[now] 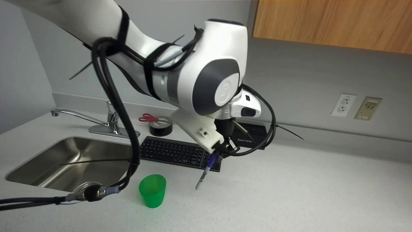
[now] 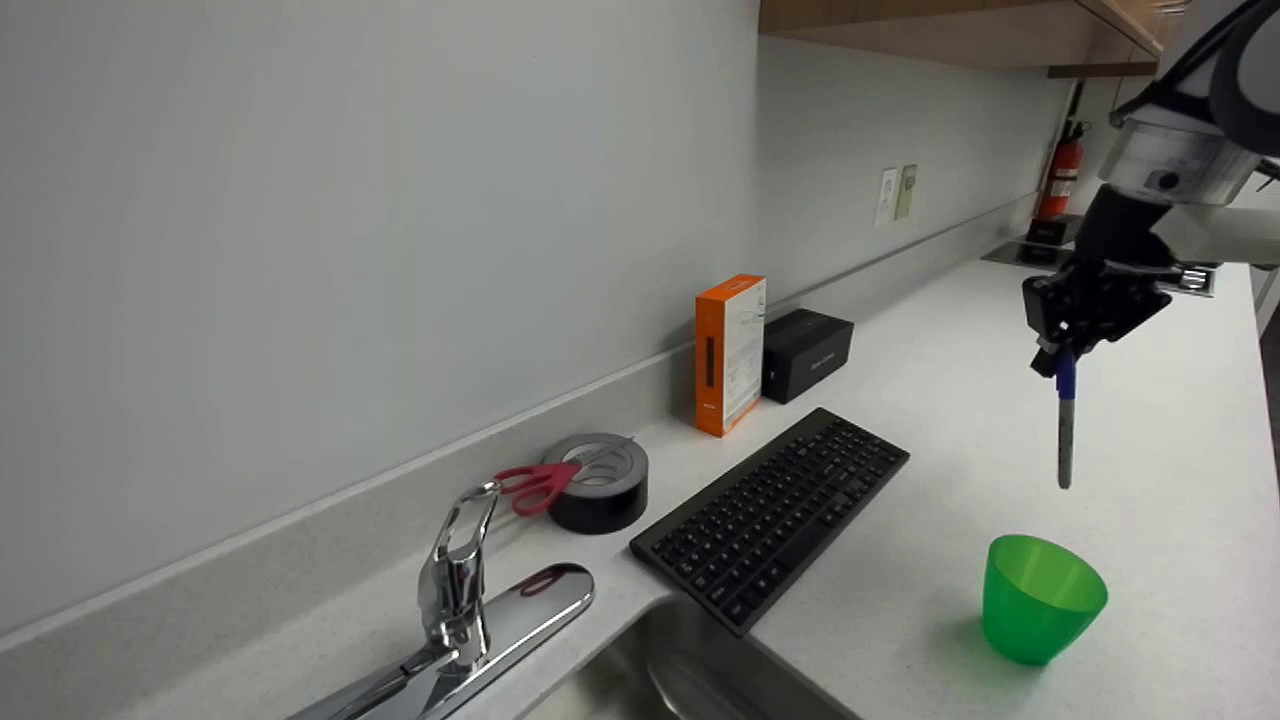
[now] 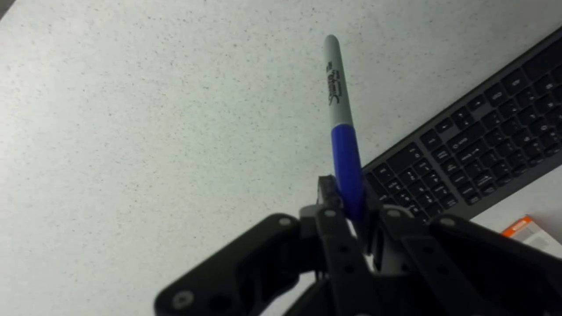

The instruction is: Remove the marker from the cup

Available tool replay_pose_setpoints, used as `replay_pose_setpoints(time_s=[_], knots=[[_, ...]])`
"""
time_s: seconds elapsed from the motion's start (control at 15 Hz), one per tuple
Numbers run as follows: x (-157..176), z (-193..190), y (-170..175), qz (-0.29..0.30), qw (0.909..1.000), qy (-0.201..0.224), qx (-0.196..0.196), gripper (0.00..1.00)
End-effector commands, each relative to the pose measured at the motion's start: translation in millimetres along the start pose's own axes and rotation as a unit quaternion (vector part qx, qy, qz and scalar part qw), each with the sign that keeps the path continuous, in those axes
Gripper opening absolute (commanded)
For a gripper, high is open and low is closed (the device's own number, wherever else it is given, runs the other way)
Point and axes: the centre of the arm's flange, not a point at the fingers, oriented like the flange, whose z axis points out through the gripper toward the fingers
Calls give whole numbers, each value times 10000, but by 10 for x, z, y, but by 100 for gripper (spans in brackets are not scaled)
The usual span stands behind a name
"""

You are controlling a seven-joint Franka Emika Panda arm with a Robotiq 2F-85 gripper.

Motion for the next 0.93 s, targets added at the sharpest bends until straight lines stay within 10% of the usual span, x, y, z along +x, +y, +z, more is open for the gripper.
replay_pose_setpoints(time_s=[0.0,0.87], knots=[[50,91,15,44,10000,-65,-51,12],[335,945,-121,182,9936,-910,-645,3]])
